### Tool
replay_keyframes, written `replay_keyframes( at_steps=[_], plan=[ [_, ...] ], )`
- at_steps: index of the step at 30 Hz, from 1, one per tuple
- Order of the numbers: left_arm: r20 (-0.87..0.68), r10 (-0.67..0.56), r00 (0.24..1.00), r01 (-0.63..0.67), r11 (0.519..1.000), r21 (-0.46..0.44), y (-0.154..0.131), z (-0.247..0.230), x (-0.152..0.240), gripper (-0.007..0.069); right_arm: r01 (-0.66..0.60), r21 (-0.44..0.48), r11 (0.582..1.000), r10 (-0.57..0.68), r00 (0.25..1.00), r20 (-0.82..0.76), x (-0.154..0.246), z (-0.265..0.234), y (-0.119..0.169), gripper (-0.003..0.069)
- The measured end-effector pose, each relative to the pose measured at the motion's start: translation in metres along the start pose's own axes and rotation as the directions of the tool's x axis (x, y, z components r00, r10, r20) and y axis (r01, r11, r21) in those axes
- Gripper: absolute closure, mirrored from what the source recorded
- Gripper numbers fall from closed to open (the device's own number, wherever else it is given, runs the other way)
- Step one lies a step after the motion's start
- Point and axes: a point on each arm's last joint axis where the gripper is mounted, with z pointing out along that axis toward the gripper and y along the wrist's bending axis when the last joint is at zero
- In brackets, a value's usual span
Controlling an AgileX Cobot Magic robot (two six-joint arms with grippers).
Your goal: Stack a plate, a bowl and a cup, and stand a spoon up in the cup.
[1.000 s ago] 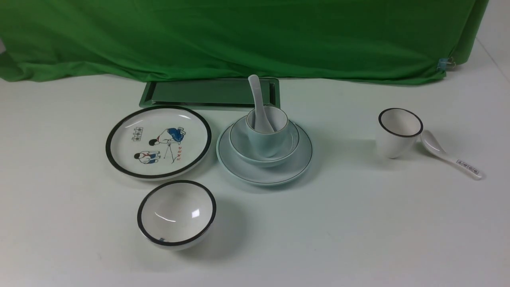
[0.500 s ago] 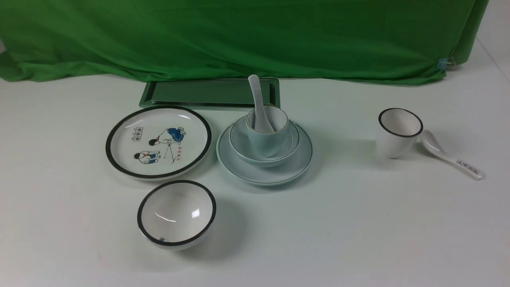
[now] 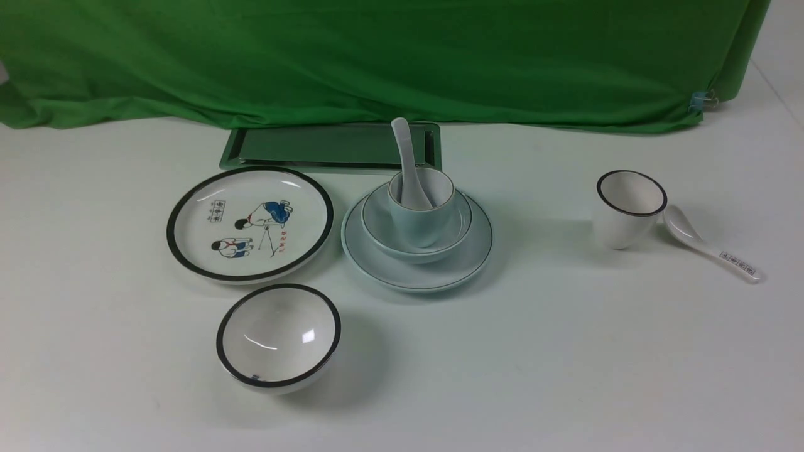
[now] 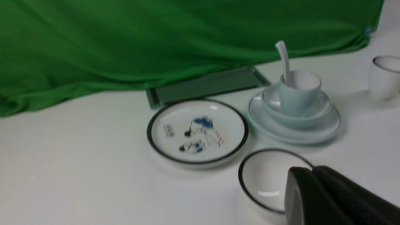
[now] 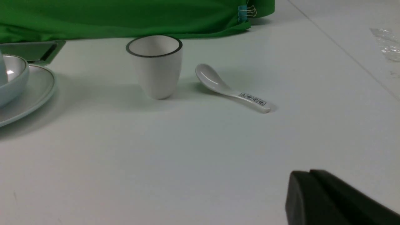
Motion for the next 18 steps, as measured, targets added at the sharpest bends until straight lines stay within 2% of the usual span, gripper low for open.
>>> replay_keyframes(
  at_steps=[4, 8, 10, 15, 18],
  plan=[
    [0.156, 0.017, 0.988, -0.016, 1.000, -0.002, -0.005, 0.012, 0.000, 0.0655, 0.000, 0.000, 1.000, 0.000, 1.000, 0.000, 0.000, 0.000, 0.000, 0.0598],
    [0.253, 0.052, 0.966, -0.039, 0.998, -0.057, -0.008, 0.023, 0.008, 0.0655, 0.000, 0.000, 1.000, 0.000, 1.000, 0.000, 0.000, 0.000, 0.000, 0.0587],
    [0.302, 0.081, 0.950, -0.037, 0.988, -0.147, -0.007, 0.033, 0.021, 0.0655, 0.000, 0.000, 1.000, 0.000, 1.000, 0.000, 0.000, 0.000, 0.000, 0.0578],
    [0.228, 0.096, 0.969, -0.018, 0.947, -0.321, 0.002, 0.046, 0.054, 0.0655, 0.000, 0.000, 1.000, 0.000, 1.000, 0.000, 0.000, 0.000, 0.000, 0.0555],
    [0.141, 0.065, 0.988, -0.012, 0.936, -0.350, 0.004, 0.051, 0.075, 0.0655, 0.000, 0.000, 1.000, 0.000, 1.000, 0.000, 0.000, 0.000, 0.000, 0.0548]
  ],
)
